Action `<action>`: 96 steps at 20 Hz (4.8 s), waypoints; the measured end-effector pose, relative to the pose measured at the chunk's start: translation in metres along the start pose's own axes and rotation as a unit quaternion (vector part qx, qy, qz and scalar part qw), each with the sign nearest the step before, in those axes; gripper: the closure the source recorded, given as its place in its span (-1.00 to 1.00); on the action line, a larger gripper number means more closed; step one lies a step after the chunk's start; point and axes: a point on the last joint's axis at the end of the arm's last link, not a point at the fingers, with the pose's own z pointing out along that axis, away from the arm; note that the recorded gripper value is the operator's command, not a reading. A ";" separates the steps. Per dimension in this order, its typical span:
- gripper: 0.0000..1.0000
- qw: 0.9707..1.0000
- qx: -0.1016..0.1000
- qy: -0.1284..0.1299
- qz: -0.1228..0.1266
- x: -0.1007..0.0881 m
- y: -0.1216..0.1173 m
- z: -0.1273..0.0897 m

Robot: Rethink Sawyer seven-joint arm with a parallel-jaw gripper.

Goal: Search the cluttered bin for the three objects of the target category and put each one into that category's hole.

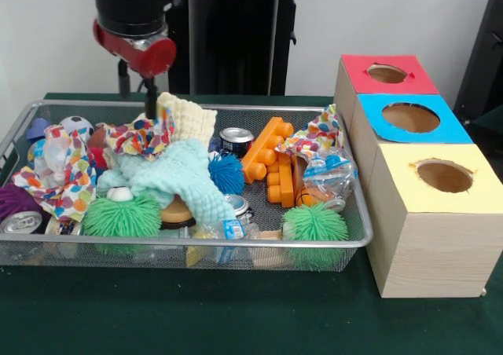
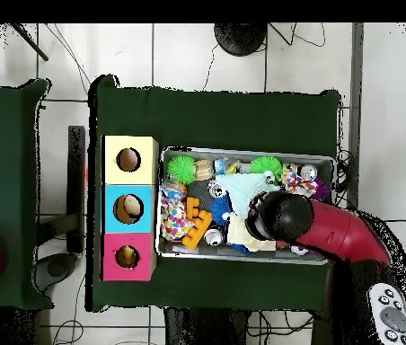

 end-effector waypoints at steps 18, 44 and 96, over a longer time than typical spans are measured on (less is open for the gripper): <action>-1.00 1.000 -0.018 0.016 -0.008 0.044 0.050 -0.017; -1.00 0.992 -0.075 -0.024 0.100 0.125 0.117 0.060; 1.00 0.992 -0.066 -0.007 0.105 0.119 0.102 0.110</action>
